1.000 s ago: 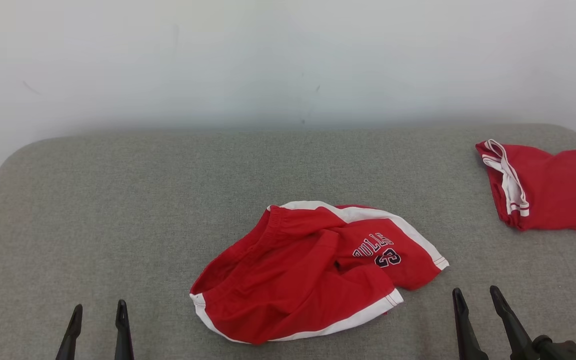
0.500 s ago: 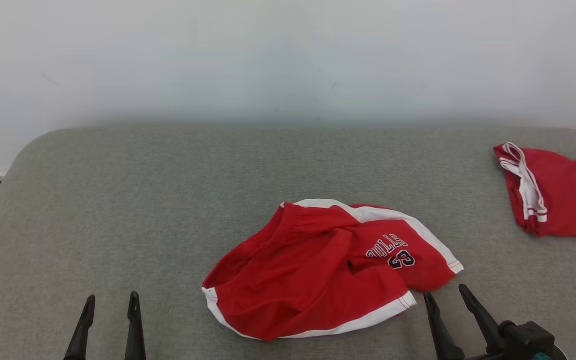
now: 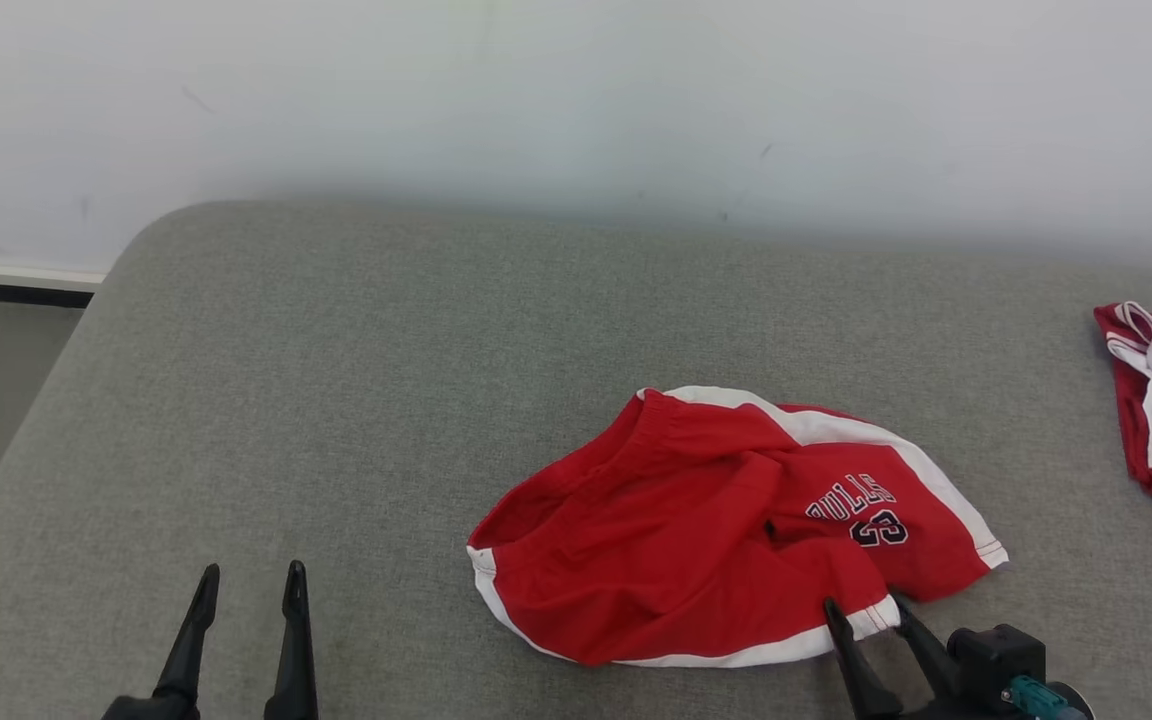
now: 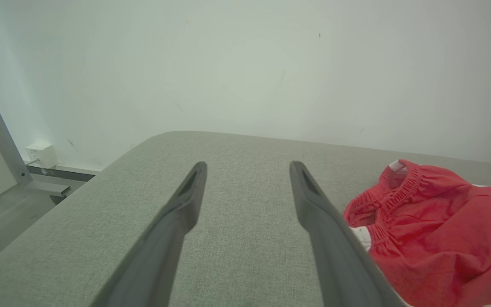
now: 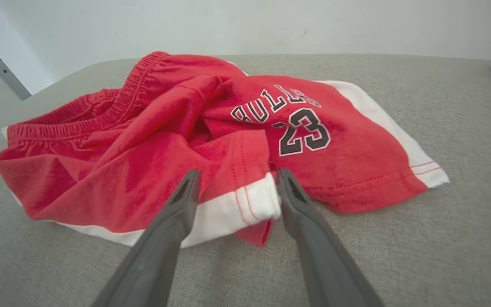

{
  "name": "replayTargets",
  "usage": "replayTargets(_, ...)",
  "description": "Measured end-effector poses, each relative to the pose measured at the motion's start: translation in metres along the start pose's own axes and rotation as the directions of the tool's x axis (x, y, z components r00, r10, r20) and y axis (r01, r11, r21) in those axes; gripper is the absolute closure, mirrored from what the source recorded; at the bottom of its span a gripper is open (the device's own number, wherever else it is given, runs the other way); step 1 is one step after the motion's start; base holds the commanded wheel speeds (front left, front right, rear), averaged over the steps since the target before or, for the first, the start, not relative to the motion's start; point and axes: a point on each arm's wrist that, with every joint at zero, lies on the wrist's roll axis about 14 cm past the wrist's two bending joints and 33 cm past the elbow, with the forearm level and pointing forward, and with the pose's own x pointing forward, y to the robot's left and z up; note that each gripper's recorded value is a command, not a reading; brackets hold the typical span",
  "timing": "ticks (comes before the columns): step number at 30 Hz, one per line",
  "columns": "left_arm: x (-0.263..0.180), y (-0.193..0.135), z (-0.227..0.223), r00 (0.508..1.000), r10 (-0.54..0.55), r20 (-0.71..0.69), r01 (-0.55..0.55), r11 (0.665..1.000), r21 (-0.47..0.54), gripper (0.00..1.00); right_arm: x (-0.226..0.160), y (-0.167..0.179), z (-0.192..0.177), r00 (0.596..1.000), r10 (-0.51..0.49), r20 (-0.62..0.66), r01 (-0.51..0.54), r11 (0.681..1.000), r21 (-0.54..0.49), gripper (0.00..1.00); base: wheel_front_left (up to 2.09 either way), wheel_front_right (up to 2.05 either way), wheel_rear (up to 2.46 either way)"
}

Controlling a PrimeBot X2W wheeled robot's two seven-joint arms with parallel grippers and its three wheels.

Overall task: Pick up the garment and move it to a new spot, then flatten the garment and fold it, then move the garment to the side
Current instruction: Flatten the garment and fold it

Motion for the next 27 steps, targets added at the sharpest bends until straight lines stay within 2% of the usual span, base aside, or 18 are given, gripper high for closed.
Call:
replayTargets(3,-0.002,0.003,-0.002,1.0,0.011,-0.006,-0.011,1.0,0.001,0.0,0.005,0.003,-0.004,1.0,0.012,-0.011,-0.012,1.0,0.002,1.0,0.0,0.0,0.0)
replayTargets(9,-0.003,0.004,-0.005,1.0,0.013,-0.016,-0.013,1.0,-0.001,0.0,0.004,0.002,0.013,0.998,0.01,0.059,-0.011,1.0,0.009,1.0,0.0,0.0,0.0)
replayTargets(16,0.003,-0.014,-0.01,0.999,-0.039,-0.026,0.039,0.999,-0.021,0.0,-0.035,-0.001,0.014,0.994,-0.032,0.101,0.027,0.999,0.047,1.0,0.0,0.0,0.0)
replayTargets(23,0.013,-0.031,-0.014,0.996,-0.088,-0.034,0.087,0.996,-0.034,0.0,-0.069,0.007,-0.014,0.996,-0.087,0.016,0.084,0.985,0.15,1.0,0.0,0.0,0.0)
replayTargets(24,0.014,-0.033,-0.015,0.995,-0.093,-0.037,0.091,0.995,-0.036,0.0,-0.071,0.007,-0.018,0.996,-0.092,0.004,0.09,0.984,0.154,0.95,0.0,0.0,0.0)
replayTargets(25,0.015,-0.034,-0.016,0.995,-0.096,-0.038,0.094,0.995,-0.037,0.0,-0.072,0.008,-0.019,0.995,-0.097,-0.001,0.096,0.982,0.162,0.51,0.0,0.0,0.0)
replayTargets(26,0.016,-0.035,-0.016,0.994,-0.099,-0.039,0.097,0.995,-0.037,0.0,-0.073,0.008,-0.02,0.995,-0.101,-0.002,0.1,0.981,0.165,0.0,0.0,0.0,0.0)
replayTargets(27,0.017,-0.036,-0.017,0.994,-0.101,-0.039,0.1,0.994,-0.037,0.0,-0.073,0.008,-0.019,0.994,-0.105,0.002,0.103,0.981,0.163,0.0,0.0,0.0,0.0)
